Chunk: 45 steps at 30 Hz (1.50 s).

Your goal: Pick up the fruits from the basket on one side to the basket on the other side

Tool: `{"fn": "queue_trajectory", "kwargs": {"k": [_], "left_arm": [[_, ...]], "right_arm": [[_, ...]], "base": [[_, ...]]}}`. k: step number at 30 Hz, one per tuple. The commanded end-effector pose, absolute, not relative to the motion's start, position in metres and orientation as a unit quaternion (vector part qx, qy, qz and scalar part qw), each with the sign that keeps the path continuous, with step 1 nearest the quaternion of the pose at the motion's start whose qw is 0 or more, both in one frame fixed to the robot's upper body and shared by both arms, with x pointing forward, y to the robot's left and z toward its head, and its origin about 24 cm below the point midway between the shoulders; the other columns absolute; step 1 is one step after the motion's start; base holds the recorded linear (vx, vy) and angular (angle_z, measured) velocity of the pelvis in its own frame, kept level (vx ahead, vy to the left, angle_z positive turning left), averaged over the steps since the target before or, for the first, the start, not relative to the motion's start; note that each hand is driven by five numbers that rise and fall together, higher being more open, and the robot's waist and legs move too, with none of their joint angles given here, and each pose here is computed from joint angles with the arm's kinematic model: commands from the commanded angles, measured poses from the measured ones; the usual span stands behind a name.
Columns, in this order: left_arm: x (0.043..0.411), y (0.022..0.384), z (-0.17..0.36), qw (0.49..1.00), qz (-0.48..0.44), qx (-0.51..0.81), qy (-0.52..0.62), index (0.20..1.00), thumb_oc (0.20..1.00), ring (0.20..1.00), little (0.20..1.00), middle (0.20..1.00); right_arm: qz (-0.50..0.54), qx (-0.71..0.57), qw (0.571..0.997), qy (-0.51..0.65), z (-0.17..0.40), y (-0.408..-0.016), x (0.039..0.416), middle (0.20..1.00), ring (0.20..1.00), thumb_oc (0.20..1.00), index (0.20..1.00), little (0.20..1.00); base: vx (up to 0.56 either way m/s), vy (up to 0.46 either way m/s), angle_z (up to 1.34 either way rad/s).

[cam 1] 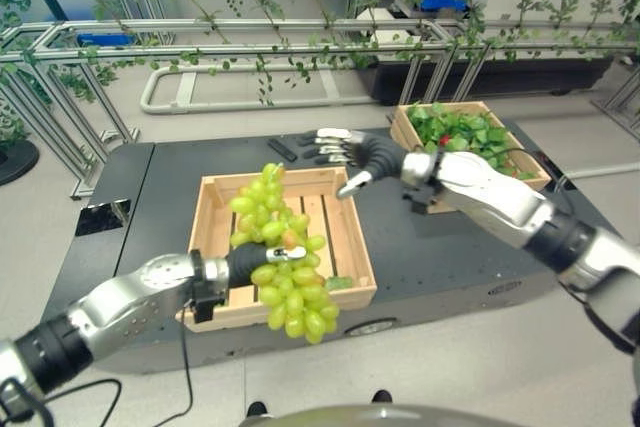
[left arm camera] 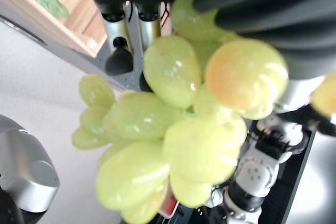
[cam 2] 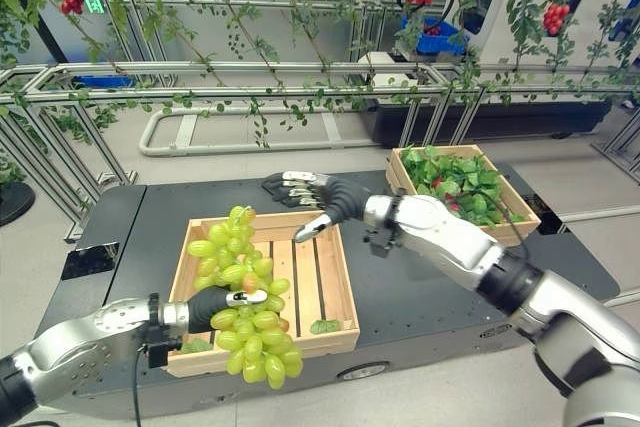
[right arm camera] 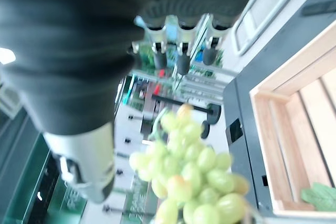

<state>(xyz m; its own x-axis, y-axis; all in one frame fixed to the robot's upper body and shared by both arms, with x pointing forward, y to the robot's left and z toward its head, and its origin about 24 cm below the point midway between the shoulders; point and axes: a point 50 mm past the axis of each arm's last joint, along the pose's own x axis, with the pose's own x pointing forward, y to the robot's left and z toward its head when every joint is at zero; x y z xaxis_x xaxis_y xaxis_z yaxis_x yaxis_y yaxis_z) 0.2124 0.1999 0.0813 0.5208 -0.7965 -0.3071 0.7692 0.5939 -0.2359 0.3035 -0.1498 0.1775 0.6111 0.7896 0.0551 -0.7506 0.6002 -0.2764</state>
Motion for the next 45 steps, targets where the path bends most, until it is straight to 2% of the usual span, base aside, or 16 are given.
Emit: {"fn": "queue_trajectory", "kwargs": {"k": [1, 2, 3, 7, 8, 9, 11, 13, 23, 34, 37, 45], "left_arm": [[0.216, 0.206, 0.114, 0.883, -0.459, -0.019, 0.099, 0.2, 0.2, 0.2, 0.2, 0.2], [0.216, 0.206, 0.114, 0.883, -0.458, -0.019, 0.1, 0.2, 0.2, 0.2, 0.2, 0.2], [0.213, 0.22, 0.111, 0.897, -0.431, -0.021, 0.093, 0.2, 0.2, 0.2, 0.2, 0.2], [0.21, 0.231, 0.107, 0.911, -0.402, -0.031, 0.086, 0.2, 0.2, 0.2, 0.2, 0.2], [0.201, 0.252, 0.104, 0.935, -0.347, -0.044, 0.065, 0.2, 0.2, 0.2, 0.2, 0.2], [0.198, 0.261, 0.102, 0.943, -0.324, -0.046, 0.056, 0.2, 0.2, 0.2, 0.2, 0.2], [0.195, 0.263, 0.101, 0.946, -0.317, -0.048, 0.054, 0.2, 0.2, 0.2, 0.2, 0.2], [0.191, 0.274, 0.092, 0.959, -0.273, -0.064, 0.041, 0.2, 0.2, 0.2, 0.2, 0.2], [0.187, 0.275, 0.072, 0.976, -0.193, -0.104, -0.001, 0.2, 0.2, 0.2, 0.2, 0.2], [0.174, 0.273, 0.057, 0.987, -0.085, -0.126, -0.047, 0.2, 0.2, 0.2, 0.2, 0.2], [0.187, 0.272, 0.064, 0.987, -0.079, -0.121, -0.073, 0.2, 0.2, 0.2, 0.2, 0.2], [0.18, 0.279, 0.051, 0.991, -0.03, -0.114, -0.061, 0.2, 0.2, 0.2, 0.2, 0.2]], "right_arm": [[0.354, -0.097, 0.919, -0.147, 0.194, -0.189, 0.304, 1.0, 1.0, 1.0, 1.0, 1.0], [0.354, -0.096, 0.919, -0.147, 0.193, -0.189, 0.304, 1.0, 1.0, 1.0, 1.0, 1.0], [0.292, -0.056, 0.944, -0.147, 0.179, -0.217, 0.298, 1.0, 1.0, 1.0, 1.0, 1.0], [0.249, -0.029, 0.957, -0.146, 0.164, -0.234, 0.29, 1.0, 1.0, 1.0, 1.0, 1.0], [0.175, -0.021, 0.974, -0.139, 0.147, -0.267, 0.269, 1.0, 1.0, 1.0, 1.0, 1.0], [0.147, -0.023, 0.98, -0.134, 0.142, -0.28, 0.257, 1.0, 1.0, 1.0, 1.0, 1.0], [0.14, -0.025, 0.98, -0.137, 0.141, -0.284, 0.251, 1.0, 1.0, 1.0, 1.0, 1.0], [0.077, 0.018, 0.988, -0.136, 0.125, -0.302, 0.235, 1.0, 1.0, 1.0, 1.0, 1.0], [-0.018, 0.104, 0.989, -0.108, 0.081, -0.308, 0.219, 1.0, 1.0, 1.0, 1.0, 1.0], [-0.019, 0.074, 0.984, -0.16, 0.11, -0.303, 0.233, 1.0, 1.0, 1.0, 1.0, 1.0], [-0.041, 0.049, 0.981, -0.185, 0.125, -0.312, 0.225, 1.0, 1.0, 1.0, 1.0, 1.0], [-0.048, 0.058, 0.983, -0.167, 0.108, -0.303, 0.224, 1.0, 1.0, 1.0, 1.0, 1.0]], "base": [[0.01, -0.002, 0.04], [0.0, -0.008, 0.15], [0.0, -0.012, 0.15], [0.0, -0.019, 0.08], [0.01, -0.052, 0.08], [0.01, -0.062, 0.09], [0.0, -0.04, 0.32], [0.0, -0.05, 0.29], [0.0, -0.033, 0.21], [-0.03, -0.025, 0.0], [-0.16, -0.042, 0.72], [-0.19, -0.023, 0.29]]}}
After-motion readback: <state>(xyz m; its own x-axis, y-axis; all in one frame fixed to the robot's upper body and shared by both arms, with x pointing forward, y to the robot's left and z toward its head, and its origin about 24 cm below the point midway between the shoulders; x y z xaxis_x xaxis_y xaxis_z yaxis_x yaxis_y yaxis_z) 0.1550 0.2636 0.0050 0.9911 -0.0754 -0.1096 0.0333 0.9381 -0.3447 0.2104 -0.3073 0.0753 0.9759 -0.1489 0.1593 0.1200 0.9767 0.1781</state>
